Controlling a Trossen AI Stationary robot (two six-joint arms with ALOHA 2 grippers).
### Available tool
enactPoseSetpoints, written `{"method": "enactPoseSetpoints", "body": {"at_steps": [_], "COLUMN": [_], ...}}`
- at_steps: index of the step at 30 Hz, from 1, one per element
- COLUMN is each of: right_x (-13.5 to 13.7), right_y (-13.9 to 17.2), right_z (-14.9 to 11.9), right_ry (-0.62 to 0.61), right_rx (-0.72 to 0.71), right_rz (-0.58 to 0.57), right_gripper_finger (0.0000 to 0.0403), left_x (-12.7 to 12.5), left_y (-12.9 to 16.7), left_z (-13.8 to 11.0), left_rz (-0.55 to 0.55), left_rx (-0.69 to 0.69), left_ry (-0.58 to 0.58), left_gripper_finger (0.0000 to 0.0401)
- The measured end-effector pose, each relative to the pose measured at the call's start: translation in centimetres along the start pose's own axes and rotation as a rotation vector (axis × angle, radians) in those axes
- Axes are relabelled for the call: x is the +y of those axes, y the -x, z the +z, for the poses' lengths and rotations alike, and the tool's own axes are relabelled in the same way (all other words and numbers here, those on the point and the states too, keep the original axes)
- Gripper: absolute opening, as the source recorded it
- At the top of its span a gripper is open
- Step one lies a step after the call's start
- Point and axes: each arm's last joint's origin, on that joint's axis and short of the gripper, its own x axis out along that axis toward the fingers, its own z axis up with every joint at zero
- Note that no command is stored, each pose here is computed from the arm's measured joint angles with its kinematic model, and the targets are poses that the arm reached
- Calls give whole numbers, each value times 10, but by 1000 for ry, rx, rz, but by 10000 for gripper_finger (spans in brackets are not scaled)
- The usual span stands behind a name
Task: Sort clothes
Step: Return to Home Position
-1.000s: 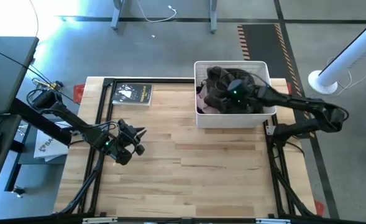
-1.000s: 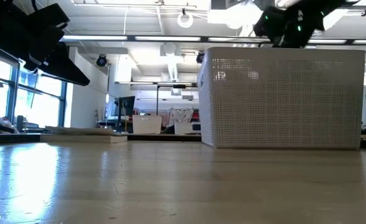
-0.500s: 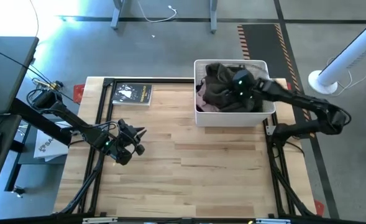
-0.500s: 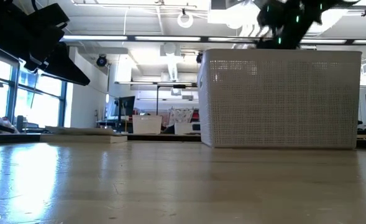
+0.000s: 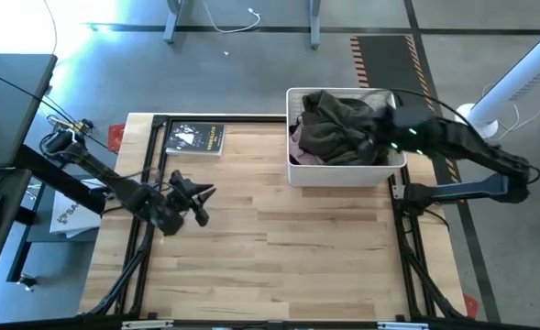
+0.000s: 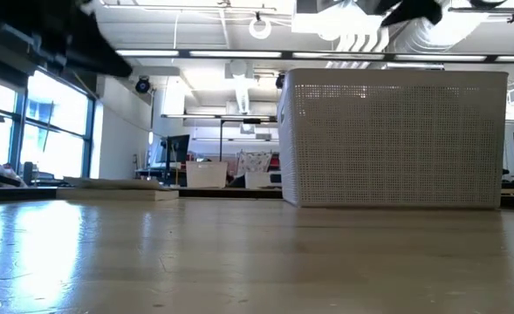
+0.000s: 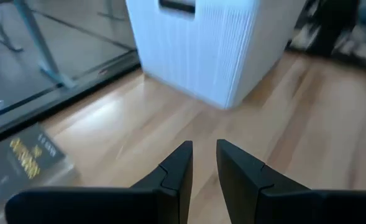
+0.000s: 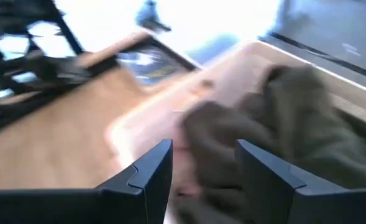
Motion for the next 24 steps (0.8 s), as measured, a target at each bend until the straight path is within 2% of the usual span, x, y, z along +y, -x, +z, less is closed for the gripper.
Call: {"method": "enactPoseSetpoints", "body": {"at_steps": [6, 10, 12, 14, 16, 20, 24], "right_x": [23, 35, 42, 47, 48, 41, 28], "right_y": [33, 35, 33, 29, 25, 13, 10], "right_z": [-30, -55, -69, -84, -99, -129, -148], "right_ry": [151, 185, 225, 222, 212, 208, 182], "right_rx": [-76, -151, -202, -251, -292, -301, -338], "right_rz": [454, 680, 860, 983, 1031, 1007, 985], "right_gripper_finger": [172, 172, 172, 172, 172, 172, 172], "left_x": [15, 34, 46, 59, 73, 94, 108], "left_y": [23, 39, 47, 54, 60, 66, 68], "left_z": [43, 66, 74, 79, 80, 74, 65], "left_rz": [-70, -106, -121, -138, -164, -189, -172], "left_rx": [-91, -155, -185, -211, -224, -208, -173], "left_ry": [42, 49, 67, 106, 144, 160, 148], "left_gripper_finger": [71, 71, 71, 71, 71, 71, 71]}}
